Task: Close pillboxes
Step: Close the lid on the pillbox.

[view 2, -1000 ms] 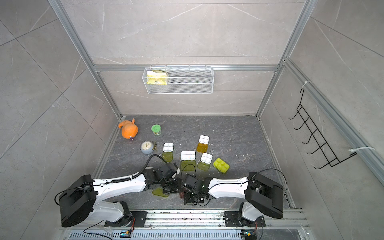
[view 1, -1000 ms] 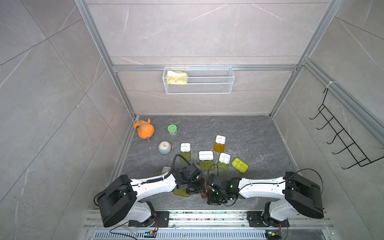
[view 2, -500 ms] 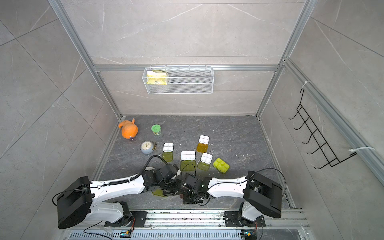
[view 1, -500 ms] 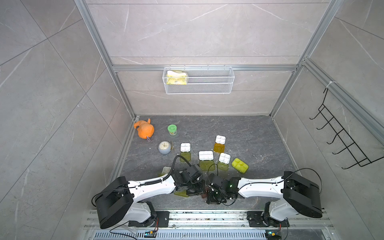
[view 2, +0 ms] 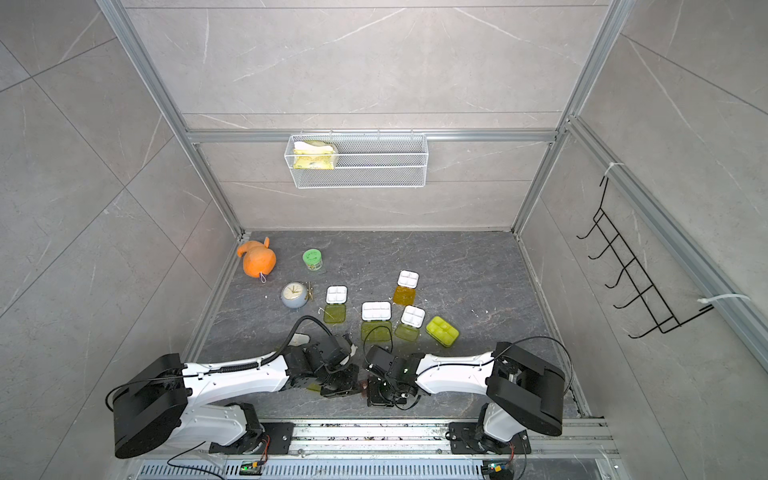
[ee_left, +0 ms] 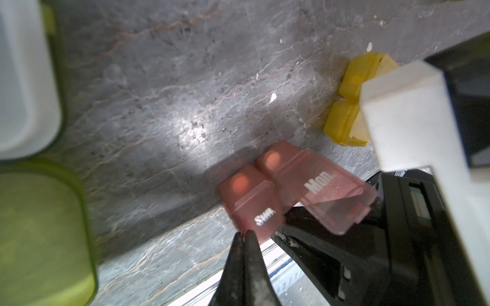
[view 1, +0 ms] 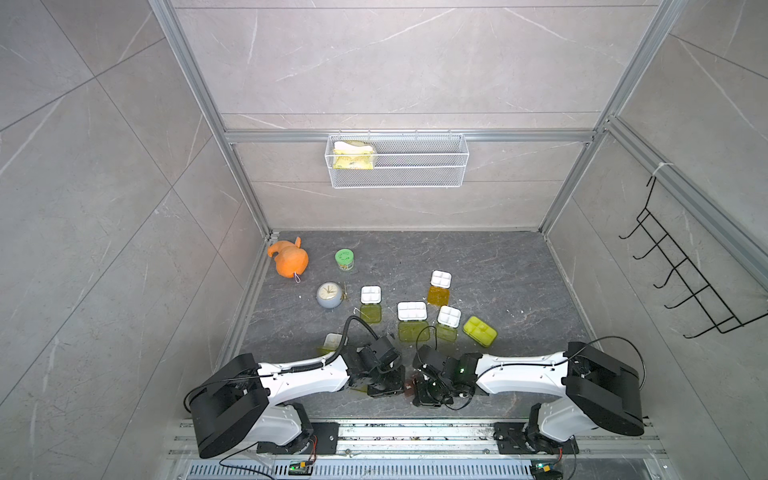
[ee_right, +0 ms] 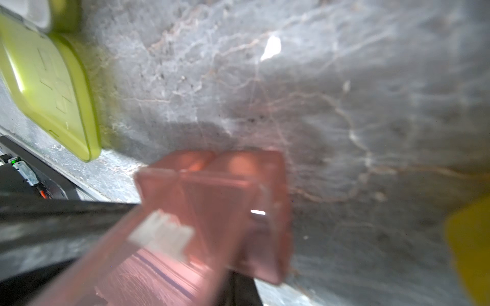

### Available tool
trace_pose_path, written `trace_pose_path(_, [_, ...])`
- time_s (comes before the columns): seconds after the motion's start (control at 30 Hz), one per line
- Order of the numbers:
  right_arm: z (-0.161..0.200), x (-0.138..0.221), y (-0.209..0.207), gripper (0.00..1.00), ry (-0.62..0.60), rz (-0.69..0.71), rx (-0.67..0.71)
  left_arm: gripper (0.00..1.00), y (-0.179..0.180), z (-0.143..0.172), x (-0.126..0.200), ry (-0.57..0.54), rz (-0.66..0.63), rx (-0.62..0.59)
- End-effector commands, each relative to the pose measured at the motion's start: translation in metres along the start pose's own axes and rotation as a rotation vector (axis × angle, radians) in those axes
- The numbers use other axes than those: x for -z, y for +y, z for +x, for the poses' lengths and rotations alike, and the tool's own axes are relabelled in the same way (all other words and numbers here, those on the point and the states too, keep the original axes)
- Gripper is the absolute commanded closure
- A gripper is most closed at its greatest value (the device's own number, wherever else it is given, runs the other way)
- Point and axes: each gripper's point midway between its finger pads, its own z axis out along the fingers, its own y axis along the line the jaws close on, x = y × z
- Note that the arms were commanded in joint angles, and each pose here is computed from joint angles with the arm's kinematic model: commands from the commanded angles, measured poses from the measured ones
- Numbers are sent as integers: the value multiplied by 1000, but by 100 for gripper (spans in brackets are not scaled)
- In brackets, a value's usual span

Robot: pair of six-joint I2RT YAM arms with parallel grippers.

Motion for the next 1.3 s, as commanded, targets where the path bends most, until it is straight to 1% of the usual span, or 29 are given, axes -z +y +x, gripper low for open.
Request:
trace_pose_path(0.0, [-2,-3,-12,100,-5,40,-13,100,-16,-8,-1,-11,28,-15])
trace_pose_path(0.23, [-3,-4,-12,100,-9,34,-18,100,-29,-12,-8,13,34,-37])
trace_pose_path(0.43, [-2,-2,-13,100,-11,32,-20,100,-26,-9,-6,19,26,-37])
trace_pose_path(0.63, [-2,21,-10,100,-48,31,2,100,-25,-7,4,8,21,-44])
trace_pose_path(0.73, [-1,27,-10,100,-51,33,9,100,-27,-8,7,2,26,-48])
trace_pose_path(0.9, [-1,25,-14,100,-47,43,6,100,-34,-12,11,-5,23,-64])
trace_pose_path(1.13, [1,24,-17,100,-44,46,3,100,-43,-26,26,-52,2,-96])
trace_pose_path(1.27, [-1,21,-21,100,-50,50,-8,100,-47,-26,20,-33,20,-99])
